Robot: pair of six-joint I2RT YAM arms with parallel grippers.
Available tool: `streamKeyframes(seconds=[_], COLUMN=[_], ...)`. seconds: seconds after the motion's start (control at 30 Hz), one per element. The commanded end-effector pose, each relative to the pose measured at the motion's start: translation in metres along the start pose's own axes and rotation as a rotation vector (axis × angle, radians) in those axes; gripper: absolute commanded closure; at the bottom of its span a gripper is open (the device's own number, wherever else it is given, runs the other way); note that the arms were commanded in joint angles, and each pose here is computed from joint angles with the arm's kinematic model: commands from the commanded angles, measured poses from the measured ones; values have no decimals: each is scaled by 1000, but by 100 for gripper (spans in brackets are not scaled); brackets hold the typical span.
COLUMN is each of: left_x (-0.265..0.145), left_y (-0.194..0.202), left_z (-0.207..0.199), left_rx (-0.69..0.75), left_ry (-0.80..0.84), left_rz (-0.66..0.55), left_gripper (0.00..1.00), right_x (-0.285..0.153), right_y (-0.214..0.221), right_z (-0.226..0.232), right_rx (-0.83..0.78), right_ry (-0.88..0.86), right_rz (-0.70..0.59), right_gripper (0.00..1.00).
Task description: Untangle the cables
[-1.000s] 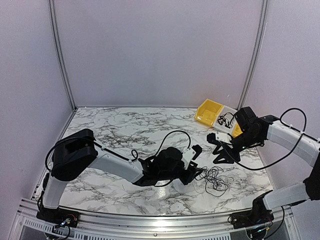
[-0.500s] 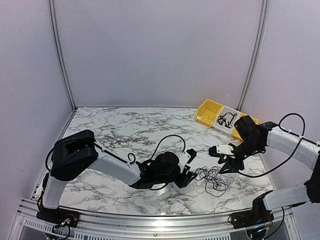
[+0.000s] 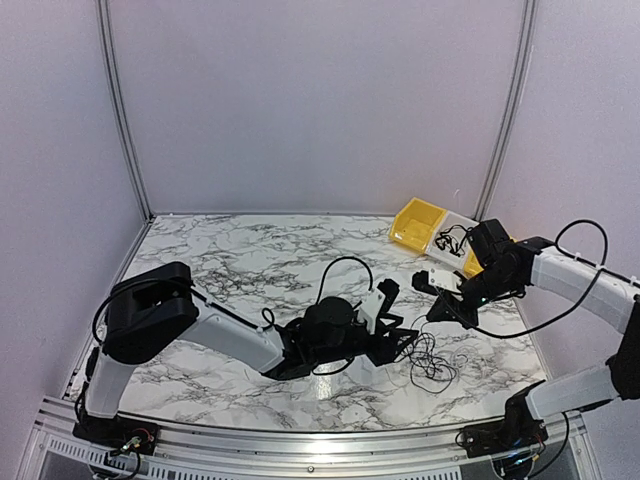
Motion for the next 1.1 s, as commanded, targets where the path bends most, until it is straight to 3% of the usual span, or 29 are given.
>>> streamKeyframes(seconds=[0.0,0.13,0.37,0.7,1.07], left_x=[24,42,48,43,79], left_y=[-15,-11,-12,-11,20], left_z=[-5,0,18,32,35], left_rx=[-87,-119,-197,-275,-385], left_ry=[26,2,-152,-210,-138], left_rz=[-175,-219,-305,-398,-312], left_gripper=[45,51,72,73,78], right_x=[-20,-30,-49,-53,-115], right_y=[-27,-37,-52,-54,-106], right_z=[3,7,15,22,33], right_rx=[20,34,43,47,-75], right_ry=[-36,-67,-112,-142,-214], right_rz=[-108,-155,-216,-243,-428], right_gripper=[100,100,100,100,100])
Point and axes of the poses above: each gripper's point midway between its finger pads, its own x axis out along the fingers, its own z axis along the line the jaws close on, y = z × x, the point moved 7 cm from there along -x, back along the fingers, and after that the axes turned 6 degrees about x, right-handed, at the moved point
